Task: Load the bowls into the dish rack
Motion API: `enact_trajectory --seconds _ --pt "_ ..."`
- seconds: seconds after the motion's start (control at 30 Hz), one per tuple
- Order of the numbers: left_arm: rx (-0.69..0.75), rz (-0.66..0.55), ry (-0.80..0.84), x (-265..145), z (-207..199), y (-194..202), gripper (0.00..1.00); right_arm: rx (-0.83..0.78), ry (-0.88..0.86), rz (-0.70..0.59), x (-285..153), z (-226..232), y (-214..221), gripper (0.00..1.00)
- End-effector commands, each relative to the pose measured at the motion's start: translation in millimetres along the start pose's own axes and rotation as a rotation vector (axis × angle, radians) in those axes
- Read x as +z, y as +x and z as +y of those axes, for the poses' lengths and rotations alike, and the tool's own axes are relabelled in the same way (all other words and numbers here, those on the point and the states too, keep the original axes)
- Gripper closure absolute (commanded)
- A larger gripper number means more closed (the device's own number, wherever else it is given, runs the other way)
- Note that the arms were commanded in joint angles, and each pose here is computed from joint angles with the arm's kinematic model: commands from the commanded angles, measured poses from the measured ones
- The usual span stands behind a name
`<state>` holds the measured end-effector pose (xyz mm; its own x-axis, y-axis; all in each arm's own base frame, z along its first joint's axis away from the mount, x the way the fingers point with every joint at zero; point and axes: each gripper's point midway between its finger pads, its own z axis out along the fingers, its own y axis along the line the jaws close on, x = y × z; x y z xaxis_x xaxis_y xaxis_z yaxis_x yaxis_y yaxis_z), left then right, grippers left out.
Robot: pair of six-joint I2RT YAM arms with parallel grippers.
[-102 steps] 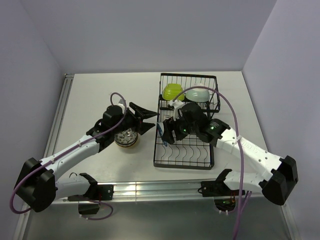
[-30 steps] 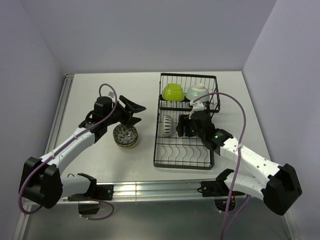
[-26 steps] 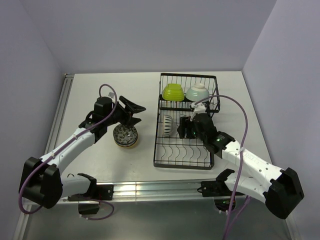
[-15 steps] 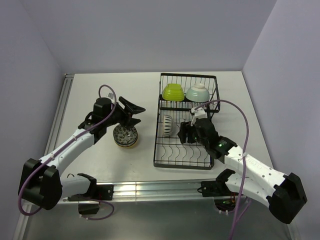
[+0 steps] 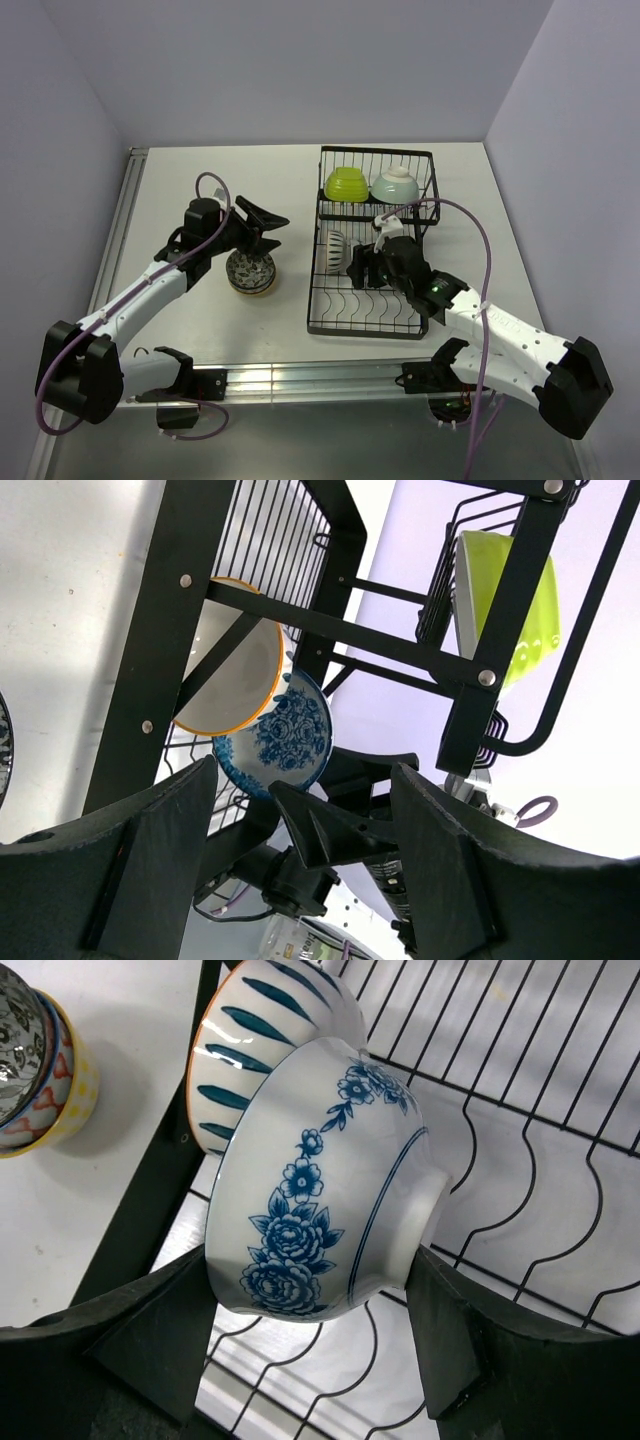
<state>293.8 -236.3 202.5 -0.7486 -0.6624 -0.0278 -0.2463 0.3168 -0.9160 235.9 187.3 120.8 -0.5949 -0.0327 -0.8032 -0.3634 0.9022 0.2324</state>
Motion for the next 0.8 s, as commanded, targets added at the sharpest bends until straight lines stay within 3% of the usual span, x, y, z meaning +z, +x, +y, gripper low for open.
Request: enact_trajectory --seconds 0.0,0.27,0.53,0.77 --pt "0.008 0.007 0.062 -6.2 -13.4 1.8 0.25 0.06 -0.013 0.082 -5.2 10.3 8.5 1.0" --pt "-0.001 0.011 0.083 -8.0 -16.3 2.6 0.25 0.177 0.068 0.115 3.8 6.6 11.5 1.0" --pt "-0.009 0.015 0.097 -10.8 -14.8 1.6 0.25 0.2 0.136 0.165 13.9 -2.5 25.5 1.0" --pt "0.012 0.022 0.125 -16.6 -10.4 4.3 0.3 0.181 0.174 0.122 0.7 -12.2 16.5 1.0"
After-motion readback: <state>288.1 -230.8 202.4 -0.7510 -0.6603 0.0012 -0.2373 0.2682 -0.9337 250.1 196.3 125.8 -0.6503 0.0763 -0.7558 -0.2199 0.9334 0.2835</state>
